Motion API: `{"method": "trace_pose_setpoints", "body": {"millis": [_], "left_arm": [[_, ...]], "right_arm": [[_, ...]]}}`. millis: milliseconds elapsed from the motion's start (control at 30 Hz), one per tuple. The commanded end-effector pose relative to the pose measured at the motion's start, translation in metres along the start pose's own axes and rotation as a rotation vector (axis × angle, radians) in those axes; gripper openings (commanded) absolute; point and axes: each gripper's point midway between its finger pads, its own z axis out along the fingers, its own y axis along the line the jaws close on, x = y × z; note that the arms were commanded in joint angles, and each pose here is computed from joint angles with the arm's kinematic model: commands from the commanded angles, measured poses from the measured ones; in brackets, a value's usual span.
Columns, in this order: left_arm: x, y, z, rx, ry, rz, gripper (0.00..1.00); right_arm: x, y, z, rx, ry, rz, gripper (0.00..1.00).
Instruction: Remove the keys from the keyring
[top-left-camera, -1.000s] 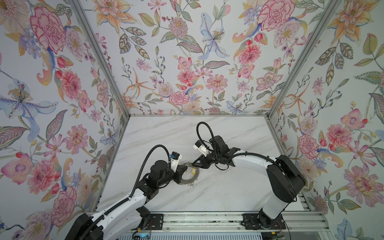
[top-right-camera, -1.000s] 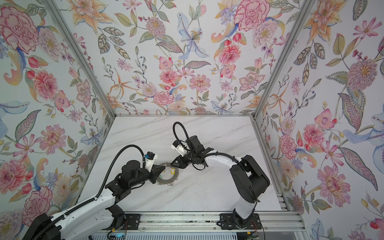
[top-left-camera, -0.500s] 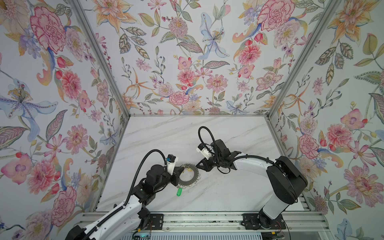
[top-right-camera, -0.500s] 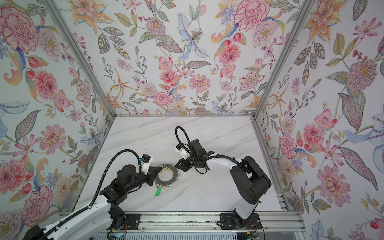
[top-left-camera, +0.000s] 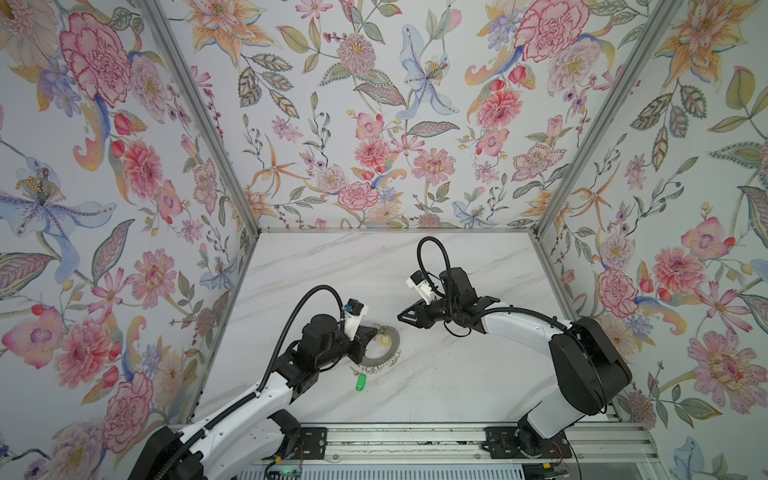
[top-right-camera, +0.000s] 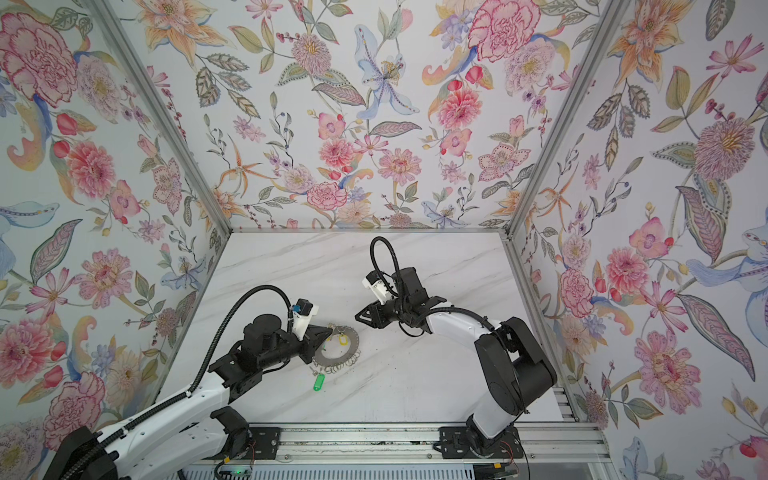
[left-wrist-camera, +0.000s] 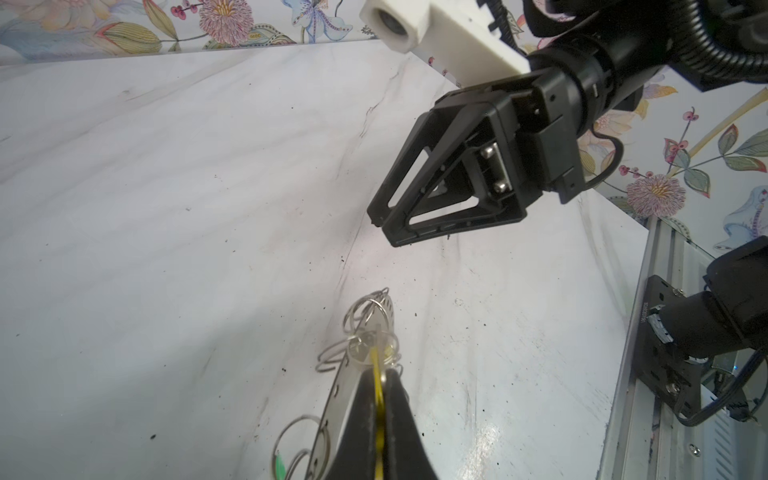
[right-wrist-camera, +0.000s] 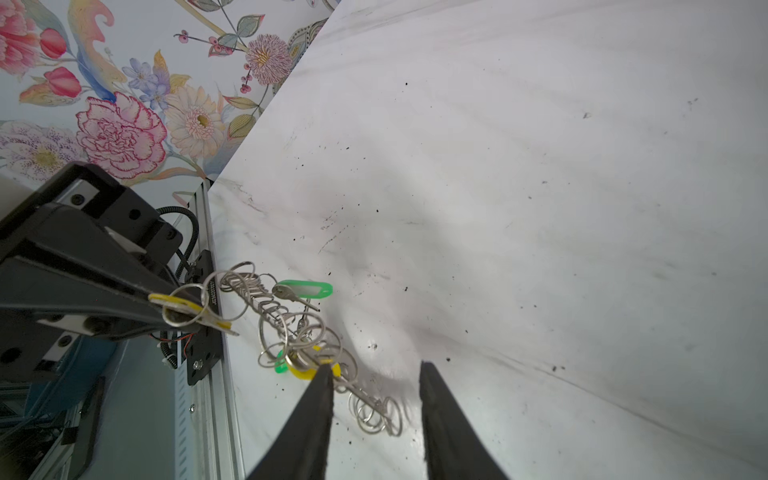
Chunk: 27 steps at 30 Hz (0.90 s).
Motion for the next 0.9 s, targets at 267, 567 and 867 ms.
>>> {"method": "trace_pose_setpoints", "body": {"millis": [267,567,867], "left_arm": [[-0.009,-0.050,0.029,0.285,0.134,0.116,0.00],[0.021,-0.044,0.041,0.258,0.268,0.123,0.00],[0.023,-0.035,0.035,0.178,0.270,0.134,0.00]], "right_arm": [[0.003,0.007,-0.044,-0.020,-0.121,0.051,0.41],[0.009,0.002,-0.073,0.051,-0.195,0.062,0.49],[0.025,0.025,-0.042,-0.004,-0.053,-0.003,0.50]]}}
